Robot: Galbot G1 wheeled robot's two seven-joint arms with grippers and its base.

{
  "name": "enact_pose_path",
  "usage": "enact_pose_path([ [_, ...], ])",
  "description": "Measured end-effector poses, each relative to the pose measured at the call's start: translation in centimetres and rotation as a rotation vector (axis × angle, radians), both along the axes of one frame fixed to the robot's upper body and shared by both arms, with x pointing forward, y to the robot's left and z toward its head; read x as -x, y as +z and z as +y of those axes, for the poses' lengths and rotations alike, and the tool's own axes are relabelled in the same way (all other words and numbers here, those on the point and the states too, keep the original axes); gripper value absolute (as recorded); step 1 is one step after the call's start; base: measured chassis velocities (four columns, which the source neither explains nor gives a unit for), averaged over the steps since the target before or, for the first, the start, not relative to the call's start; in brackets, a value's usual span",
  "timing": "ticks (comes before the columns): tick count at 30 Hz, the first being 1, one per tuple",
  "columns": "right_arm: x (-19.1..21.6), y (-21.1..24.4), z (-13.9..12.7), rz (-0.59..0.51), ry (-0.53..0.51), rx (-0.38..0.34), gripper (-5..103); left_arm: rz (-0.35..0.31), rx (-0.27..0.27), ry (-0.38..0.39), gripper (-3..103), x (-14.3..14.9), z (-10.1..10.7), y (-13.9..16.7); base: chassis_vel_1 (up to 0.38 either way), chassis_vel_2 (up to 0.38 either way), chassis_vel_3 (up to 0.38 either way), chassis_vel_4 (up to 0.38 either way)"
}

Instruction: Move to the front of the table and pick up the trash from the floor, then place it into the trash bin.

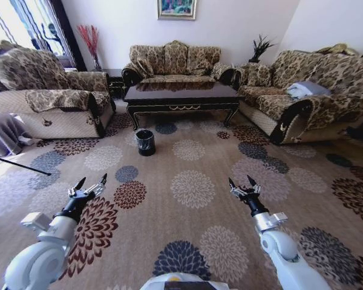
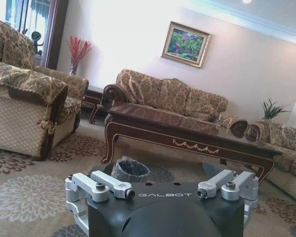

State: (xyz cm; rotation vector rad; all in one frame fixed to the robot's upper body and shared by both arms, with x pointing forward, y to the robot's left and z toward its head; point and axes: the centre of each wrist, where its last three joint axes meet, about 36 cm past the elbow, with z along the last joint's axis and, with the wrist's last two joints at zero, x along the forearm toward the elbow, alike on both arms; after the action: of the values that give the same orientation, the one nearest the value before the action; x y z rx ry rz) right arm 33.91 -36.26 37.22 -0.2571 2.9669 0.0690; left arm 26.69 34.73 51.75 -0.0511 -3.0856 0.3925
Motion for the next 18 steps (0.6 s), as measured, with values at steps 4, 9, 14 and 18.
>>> enact_pose_path([
  [4,0.00,-0.02,-0.03,0.001,0.000,0.000,100,0.000,-0.001,0.001,100,-0.01,0.02,-0.03,0.000,0.000,0.000,0.000],
  [9,-0.01,-0.06,-0.03,0.002,0.000,0.000,100,0.001,-0.003,0.001,100,-0.02,0.06,-0.08,0.000,0.000,0.000,0.000],
  [14,-0.07,-0.14,0.05,0.003,0.002,-0.001,100,0.001,-0.005,0.002,100,-0.07,0.12,-0.09,0.000,0.000,0.000,0.000],
  [18,-0.14,-0.18,0.10,0.003,0.003,-0.002,100,0.001,-0.006,0.002,100,-0.11,0.18,-0.10,0.000,0.000,0.000,0.000],
])
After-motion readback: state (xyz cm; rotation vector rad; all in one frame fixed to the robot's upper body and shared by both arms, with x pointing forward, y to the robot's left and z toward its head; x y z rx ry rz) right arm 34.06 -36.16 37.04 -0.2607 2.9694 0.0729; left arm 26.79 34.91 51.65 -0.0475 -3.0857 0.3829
